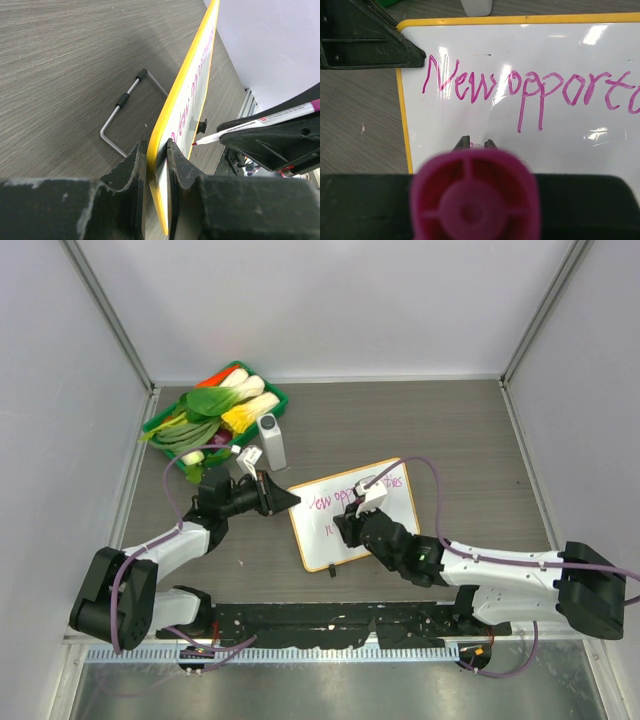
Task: Write a sentence on the whiteboard
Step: Write a sentence on the whiteboard, then place the whiteboard marker at the center of the board.
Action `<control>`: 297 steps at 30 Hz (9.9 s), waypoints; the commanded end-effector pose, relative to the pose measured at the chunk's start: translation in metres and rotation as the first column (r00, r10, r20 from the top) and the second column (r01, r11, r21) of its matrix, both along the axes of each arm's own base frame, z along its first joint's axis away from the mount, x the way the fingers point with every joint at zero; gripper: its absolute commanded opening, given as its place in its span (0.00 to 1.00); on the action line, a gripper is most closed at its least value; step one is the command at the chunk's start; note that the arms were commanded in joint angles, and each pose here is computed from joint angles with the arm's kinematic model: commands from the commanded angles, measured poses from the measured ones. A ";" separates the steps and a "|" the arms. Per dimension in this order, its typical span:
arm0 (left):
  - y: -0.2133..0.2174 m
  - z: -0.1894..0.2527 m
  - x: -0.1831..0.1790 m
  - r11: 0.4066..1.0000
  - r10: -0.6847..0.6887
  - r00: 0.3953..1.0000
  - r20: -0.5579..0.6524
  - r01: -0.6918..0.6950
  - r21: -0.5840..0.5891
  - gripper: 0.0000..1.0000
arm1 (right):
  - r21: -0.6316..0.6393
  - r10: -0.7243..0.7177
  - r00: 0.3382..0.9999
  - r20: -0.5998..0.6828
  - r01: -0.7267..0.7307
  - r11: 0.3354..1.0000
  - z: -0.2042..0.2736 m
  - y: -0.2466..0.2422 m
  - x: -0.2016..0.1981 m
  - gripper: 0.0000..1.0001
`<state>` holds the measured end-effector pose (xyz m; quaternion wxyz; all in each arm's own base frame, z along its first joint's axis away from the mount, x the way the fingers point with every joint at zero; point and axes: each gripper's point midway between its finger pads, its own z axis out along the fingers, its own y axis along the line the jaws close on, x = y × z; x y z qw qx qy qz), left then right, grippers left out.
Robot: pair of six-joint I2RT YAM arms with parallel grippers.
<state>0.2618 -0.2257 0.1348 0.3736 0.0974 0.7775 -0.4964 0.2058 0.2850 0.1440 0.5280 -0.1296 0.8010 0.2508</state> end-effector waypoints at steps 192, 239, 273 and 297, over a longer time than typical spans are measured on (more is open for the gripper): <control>0.005 -0.010 0.005 0.997 0.022 0.999 0.043 -0.025 0.067 0.00 | -0.063 -0.181 0.984 -0.007 0.180 0.982 -0.017 -0.048 0.031 0.01; 0.006 -0.010 0.005 0.997 0.026 0.999 0.045 -0.029 0.069 0.00 | 0.018 -0.108 0.993 -0.051 0.109 0.994 -0.013 -0.051 0.010 0.01; 0.046 0.041 0.008 0.945 0.314 0.940 0.134 -0.322 0.050 1.00 | 0.156 -0.137 0.878 -0.458 0.231 0.960 -0.015 -0.104 -0.067 0.01; 0.065 0.088 0.022 0.874 0.480 0.877 0.029 -0.481 0.065 1.00 | 0.089 -0.178 0.649 -0.740 0.357 0.930 -0.067 -0.113 -0.112 0.51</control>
